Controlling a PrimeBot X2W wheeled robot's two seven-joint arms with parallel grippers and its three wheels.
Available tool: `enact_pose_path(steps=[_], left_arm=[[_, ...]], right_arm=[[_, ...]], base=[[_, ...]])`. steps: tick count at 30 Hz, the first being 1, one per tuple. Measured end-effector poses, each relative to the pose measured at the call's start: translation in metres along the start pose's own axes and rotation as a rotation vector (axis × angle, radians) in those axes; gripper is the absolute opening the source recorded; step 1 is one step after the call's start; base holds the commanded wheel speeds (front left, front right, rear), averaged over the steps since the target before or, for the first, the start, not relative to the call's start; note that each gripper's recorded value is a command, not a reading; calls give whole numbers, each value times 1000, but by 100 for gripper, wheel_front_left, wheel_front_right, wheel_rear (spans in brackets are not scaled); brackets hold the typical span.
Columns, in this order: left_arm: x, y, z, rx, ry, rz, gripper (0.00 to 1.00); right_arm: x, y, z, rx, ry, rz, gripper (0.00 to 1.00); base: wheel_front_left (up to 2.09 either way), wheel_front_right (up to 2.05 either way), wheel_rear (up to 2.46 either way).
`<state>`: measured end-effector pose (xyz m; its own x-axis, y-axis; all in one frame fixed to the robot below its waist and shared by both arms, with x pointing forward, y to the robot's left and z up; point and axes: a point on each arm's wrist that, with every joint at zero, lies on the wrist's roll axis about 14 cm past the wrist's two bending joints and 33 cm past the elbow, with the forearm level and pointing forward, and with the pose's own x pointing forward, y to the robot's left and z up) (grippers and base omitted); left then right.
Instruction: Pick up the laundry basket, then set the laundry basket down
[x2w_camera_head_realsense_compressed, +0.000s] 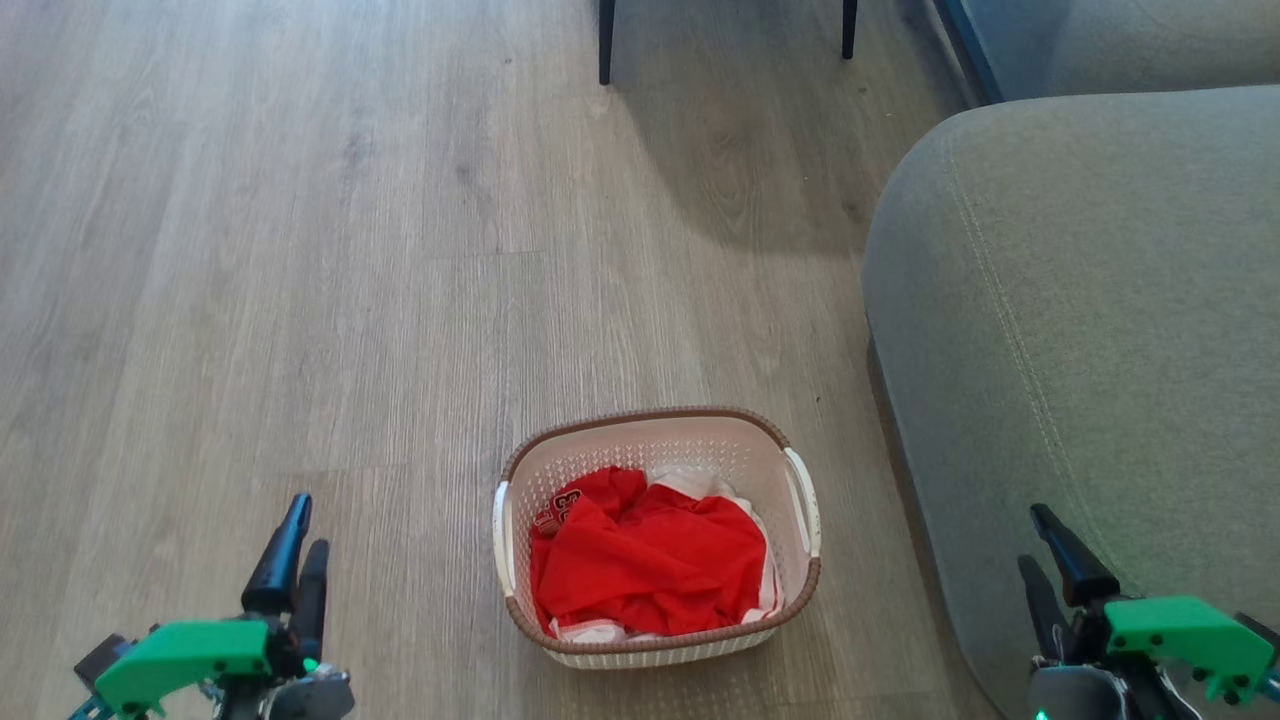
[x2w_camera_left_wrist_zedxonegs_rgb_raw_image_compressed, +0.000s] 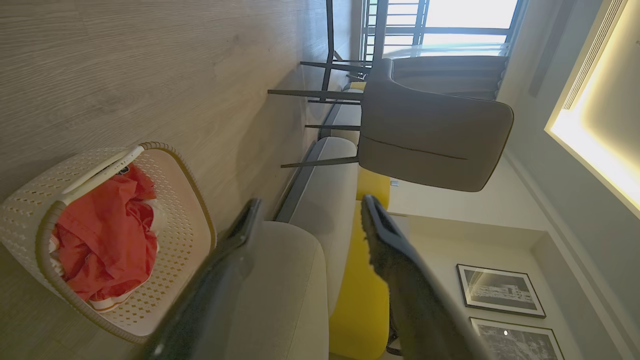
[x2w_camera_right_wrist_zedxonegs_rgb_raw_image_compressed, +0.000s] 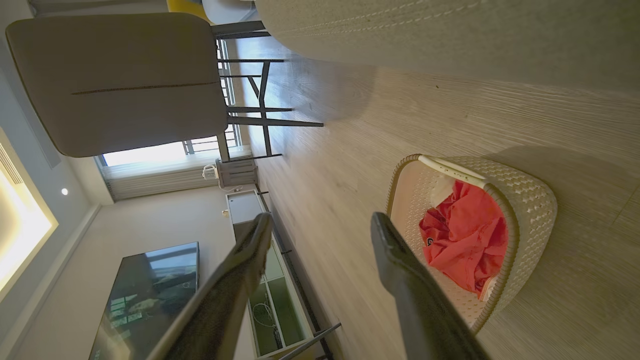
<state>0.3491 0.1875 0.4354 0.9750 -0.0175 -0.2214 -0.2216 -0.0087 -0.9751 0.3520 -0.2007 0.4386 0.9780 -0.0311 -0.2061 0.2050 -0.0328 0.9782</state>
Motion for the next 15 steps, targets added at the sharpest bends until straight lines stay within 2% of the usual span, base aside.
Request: enact_pose_path(steps=[8, 15], left_arm=[[1, -7, -3, 44, -3, -20, 100], [2, -16, -4, 114, -11, -40, 100]], right_arm=[[0, 3, -1, -34, -9, 7, 100], [1, 9, 0, -113, -20, 24, 100]], base=[[0, 0, 0], [0, 0, 0]])
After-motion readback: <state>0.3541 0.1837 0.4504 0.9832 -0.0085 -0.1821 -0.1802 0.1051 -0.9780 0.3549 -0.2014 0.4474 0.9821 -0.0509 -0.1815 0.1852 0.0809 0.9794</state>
